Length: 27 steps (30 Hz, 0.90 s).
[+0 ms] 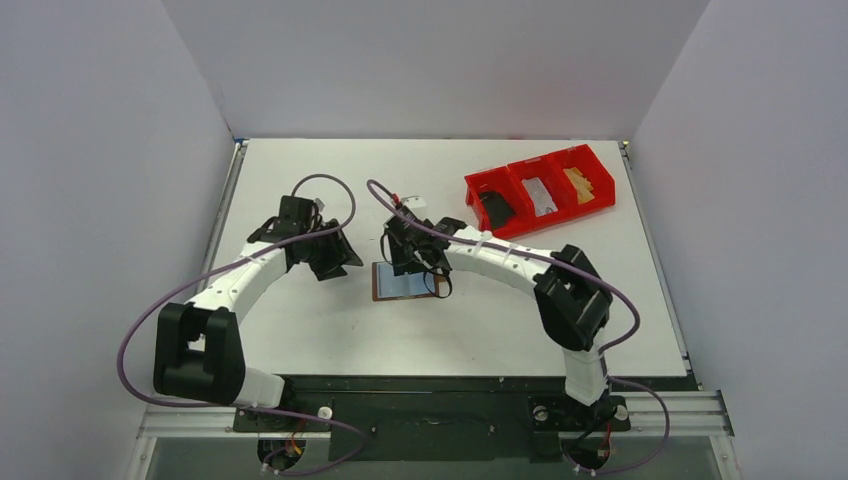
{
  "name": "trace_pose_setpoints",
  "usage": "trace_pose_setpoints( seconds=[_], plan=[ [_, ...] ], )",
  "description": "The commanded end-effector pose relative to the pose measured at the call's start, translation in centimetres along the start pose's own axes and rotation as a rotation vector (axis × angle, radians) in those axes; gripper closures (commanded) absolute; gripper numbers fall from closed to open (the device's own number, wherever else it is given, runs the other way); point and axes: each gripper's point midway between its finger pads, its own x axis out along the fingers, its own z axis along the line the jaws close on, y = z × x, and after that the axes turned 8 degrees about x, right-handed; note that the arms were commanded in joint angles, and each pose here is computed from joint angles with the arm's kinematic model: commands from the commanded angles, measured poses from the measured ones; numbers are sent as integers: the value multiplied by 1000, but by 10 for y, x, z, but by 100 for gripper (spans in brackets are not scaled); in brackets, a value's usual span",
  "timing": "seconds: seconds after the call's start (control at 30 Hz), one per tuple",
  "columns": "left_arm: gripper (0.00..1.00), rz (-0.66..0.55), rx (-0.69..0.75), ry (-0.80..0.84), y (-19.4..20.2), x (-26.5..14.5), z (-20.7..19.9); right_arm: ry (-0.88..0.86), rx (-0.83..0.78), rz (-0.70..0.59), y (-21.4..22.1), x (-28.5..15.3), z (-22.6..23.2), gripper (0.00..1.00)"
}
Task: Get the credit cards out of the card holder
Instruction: Remove the credit card from the card holder.
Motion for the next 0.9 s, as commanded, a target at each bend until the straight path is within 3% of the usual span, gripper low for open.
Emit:
trace_pose_setpoints(
  seconds=[0.0, 0.43, 0.87],
  plan=[
    [52, -71, 7, -9, -11, -12, 4, -57, 3, -31, -5, 9, 36, 52],
    [52, -78, -25, -26, -7, -18, 21, -51, -19, 36, 19, 45, 51, 50],
    [52, -78, -36, -7, -7, -17, 18, 22, -77, 100, 43, 62, 37, 49]
  ],
)
